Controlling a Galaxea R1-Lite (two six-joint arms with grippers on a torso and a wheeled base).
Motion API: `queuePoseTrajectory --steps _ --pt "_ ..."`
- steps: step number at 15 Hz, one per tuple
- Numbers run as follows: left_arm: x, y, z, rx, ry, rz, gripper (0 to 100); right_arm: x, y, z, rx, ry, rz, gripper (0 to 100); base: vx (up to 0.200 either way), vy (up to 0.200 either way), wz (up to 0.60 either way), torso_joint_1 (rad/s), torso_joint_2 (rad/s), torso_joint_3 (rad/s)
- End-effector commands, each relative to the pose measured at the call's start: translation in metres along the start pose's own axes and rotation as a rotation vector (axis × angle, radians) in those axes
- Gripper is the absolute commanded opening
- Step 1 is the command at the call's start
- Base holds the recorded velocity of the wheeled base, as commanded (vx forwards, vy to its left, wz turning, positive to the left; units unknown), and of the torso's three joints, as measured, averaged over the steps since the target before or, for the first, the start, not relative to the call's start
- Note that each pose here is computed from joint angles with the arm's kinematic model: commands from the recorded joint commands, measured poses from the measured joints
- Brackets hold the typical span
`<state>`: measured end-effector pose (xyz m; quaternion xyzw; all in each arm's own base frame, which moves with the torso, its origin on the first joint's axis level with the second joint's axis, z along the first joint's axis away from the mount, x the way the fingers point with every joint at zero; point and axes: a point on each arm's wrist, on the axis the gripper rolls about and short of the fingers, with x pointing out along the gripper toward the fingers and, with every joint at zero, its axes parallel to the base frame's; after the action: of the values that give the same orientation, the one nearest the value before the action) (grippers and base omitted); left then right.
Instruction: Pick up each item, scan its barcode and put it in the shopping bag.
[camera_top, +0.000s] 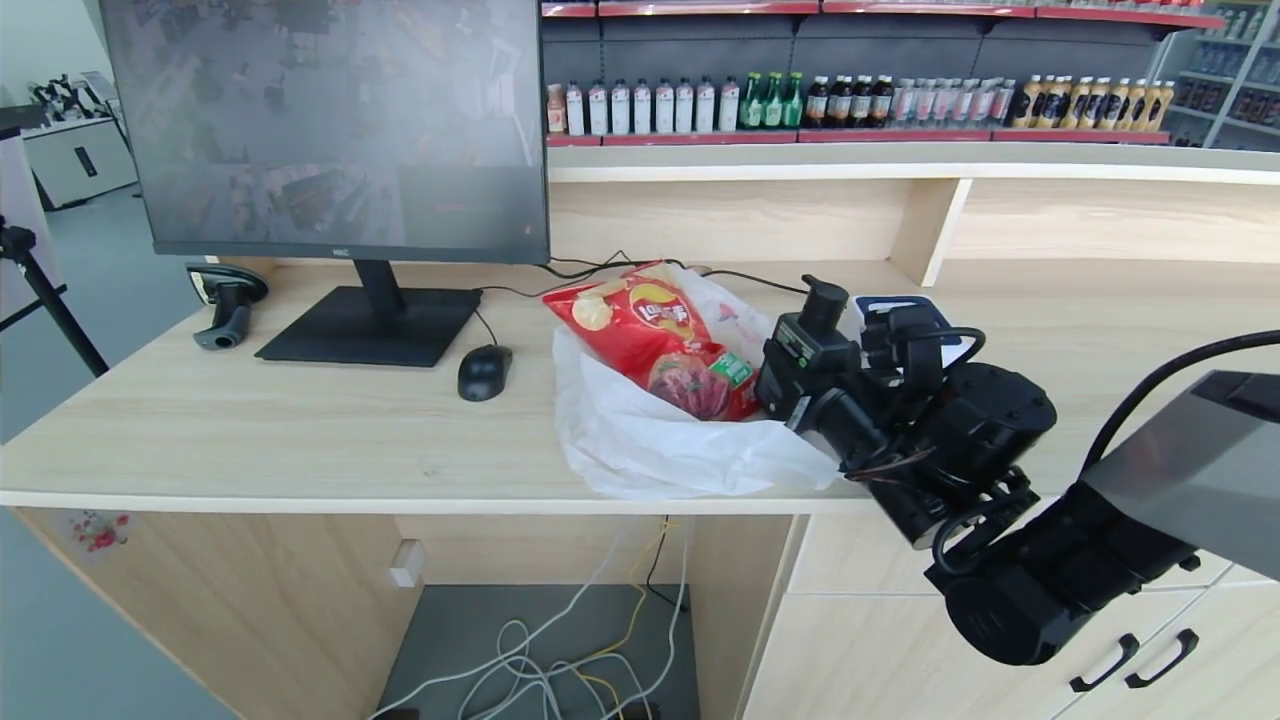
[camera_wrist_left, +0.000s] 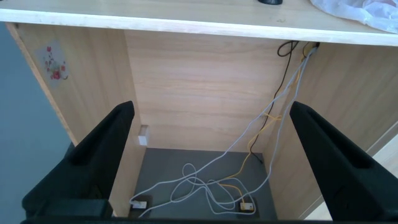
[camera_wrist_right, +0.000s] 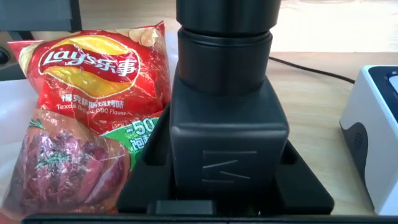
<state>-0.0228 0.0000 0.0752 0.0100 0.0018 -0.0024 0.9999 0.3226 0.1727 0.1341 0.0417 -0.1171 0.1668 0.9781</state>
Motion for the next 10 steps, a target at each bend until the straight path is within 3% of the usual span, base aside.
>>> queuePoseTrajectory --steps 1,10 --pt "0.0 0.0 0.0 0.0 -0.001 0.0 100 -0.002 0.0 -0.005 -0.007 0.02 0.002 0 0.0 0.0 0.0 0.0 0.0 0.0" --pt "0.0 0.0 0.0 -0.002 -0.001 0.0 100 -0.014 0.005 -0.013 -0.012 0.072 0.019 0 0.0 0.0 0.0 0.0 0.0 0.0"
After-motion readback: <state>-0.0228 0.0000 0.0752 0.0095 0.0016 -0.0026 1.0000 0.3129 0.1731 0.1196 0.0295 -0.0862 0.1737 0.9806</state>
